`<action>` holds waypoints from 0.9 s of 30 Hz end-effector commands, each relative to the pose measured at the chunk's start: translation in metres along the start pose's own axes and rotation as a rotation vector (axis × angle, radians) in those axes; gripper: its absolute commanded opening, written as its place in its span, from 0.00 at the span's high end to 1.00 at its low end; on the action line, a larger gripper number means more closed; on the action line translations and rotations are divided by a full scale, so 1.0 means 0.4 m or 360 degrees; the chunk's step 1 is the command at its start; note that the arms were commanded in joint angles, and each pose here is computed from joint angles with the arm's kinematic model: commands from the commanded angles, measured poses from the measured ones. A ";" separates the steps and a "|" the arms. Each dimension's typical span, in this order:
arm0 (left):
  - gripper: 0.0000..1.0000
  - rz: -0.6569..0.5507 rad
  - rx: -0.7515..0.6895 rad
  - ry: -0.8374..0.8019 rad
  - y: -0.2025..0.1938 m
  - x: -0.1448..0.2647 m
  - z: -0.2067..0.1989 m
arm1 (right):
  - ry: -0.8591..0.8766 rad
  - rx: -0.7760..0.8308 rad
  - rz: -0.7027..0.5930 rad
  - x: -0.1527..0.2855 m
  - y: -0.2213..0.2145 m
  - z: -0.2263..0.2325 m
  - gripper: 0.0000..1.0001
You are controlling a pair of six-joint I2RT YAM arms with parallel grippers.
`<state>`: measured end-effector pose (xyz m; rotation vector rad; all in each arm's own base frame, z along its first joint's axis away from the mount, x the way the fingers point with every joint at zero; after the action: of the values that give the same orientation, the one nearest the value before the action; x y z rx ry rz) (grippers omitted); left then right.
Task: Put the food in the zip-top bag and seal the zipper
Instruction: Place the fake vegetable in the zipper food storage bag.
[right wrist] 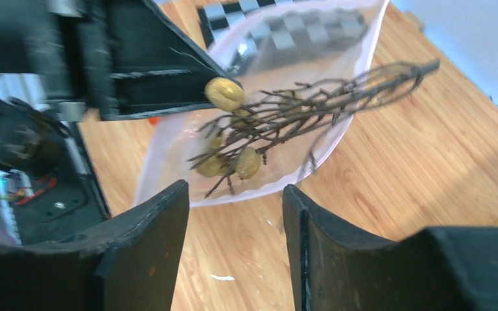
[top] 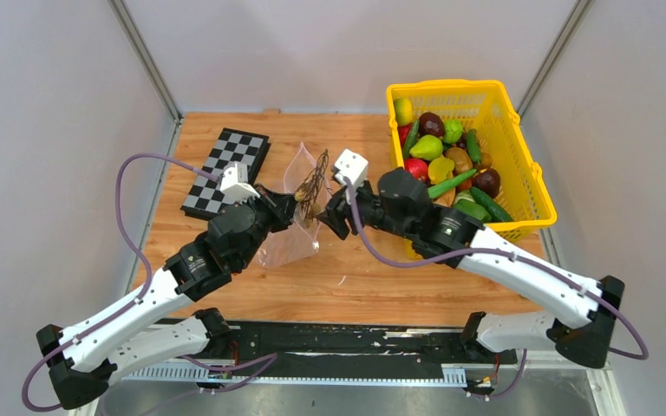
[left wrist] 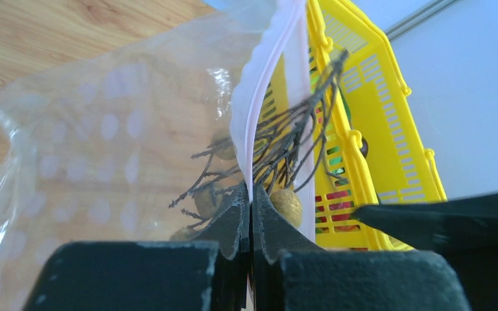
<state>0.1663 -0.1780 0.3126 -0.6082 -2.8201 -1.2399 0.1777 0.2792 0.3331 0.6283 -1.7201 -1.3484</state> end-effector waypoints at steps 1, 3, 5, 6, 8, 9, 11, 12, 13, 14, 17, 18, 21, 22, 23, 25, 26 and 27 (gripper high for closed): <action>1.00 -0.0079 0.0016 -0.0015 0.033 0.003 -0.020 | 0.0153 -0.0159 -0.0381 0.101 0.100 0.022 0.43; 1.00 -0.0073 0.0023 -0.0022 0.030 0.001 -0.020 | 0.0043 -0.0244 -0.0376 0.108 0.097 0.005 0.42; 1.00 -0.0057 0.0030 -0.0038 0.025 0.001 -0.022 | -0.0181 -0.0363 -0.0329 0.105 0.084 -0.028 0.42; 1.00 -0.0052 0.0037 -0.0044 0.023 0.000 -0.023 | -0.0282 -0.0434 -0.0286 0.099 0.070 -0.047 0.42; 1.00 -0.0043 0.0053 -0.0064 0.019 0.000 -0.025 | -0.0329 -0.0602 -0.0227 0.085 0.054 -0.073 0.43; 1.00 -0.0039 0.0060 -0.0072 0.018 0.000 -0.026 | -0.0301 -0.0664 -0.0209 0.076 0.045 -0.072 0.43; 1.00 -0.0030 0.0070 -0.0082 0.014 -0.001 -0.027 | -0.0276 -0.0745 -0.0202 0.061 0.030 -0.074 0.42; 1.00 -0.0025 0.0074 -0.0087 0.013 -0.001 -0.027 | -0.0292 -0.0787 -0.0197 0.055 0.023 -0.074 0.39; 1.00 -0.0019 0.0078 -0.0090 0.011 -0.001 -0.027 | -0.0300 -0.0817 -0.0195 0.051 0.016 -0.076 0.37; 1.00 -0.0016 0.0084 -0.0099 0.010 -0.001 -0.029 | -0.0292 -0.0837 -0.0189 0.045 0.009 -0.078 0.37; 1.00 -0.0001 0.0087 -0.0118 0.008 -0.001 -0.032 | -0.0150 -0.0911 -0.0199 0.026 0.003 -0.079 0.37; 1.00 0.0006 0.0088 -0.0125 0.007 -0.001 -0.033 | -0.0124 -0.0923 -0.0208 0.019 0.003 -0.080 0.38; 1.00 0.0020 0.0083 -0.0138 0.005 0.001 -0.035 | -0.0128 -0.0934 -0.0237 0.004 0.012 -0.095 0.38; 1.00 0.0027 0.0078 -0.0134 0.003 0.002 -0.033 | -0.0124 -0.0933 -0.0251 0.001 0.018 -0.099 0.38; 1.00 0.0033 0.0073 -0.0131 0.002 0.003 -0.031 | -0.0139 -0.0937 -0.0262 -0.001 0.021 -0.103 0.38; 1.00 0.0044 0.0065 -0.0124 -0.001 0.005 -0.027 | -0.0176 -0.0949 -0.0265 -0.007 0.023 -0.111 0.38; 1.00 0.0051 0.0061 -0.0122 -0.002 0.006 -0.025 | -0.0188 -0.0948 -0.0267 -0.010 0.024 -0.116 0.38; 1.00 0.0062 0.0055 -0.0116 -0.005 0.006 -0.023 | -0.0194 -0.0947 -0.0271 -0.012 0.026 -0.121 0.38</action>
<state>0.1629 -0.1852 0.3150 -0.7102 -2.8455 -1.2063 0.2146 0.2556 0.3202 0.2750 -1.3250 -1.8630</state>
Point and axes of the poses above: each gripper's point midway between its finger pads, its own x axis back along the fingers, its own z axis along the line the jaws close on, y = z × x, the point moved 8 cm from there along x, back along the fingers, and after that the axes turned 1 degree about x, right-handed, at the moved point
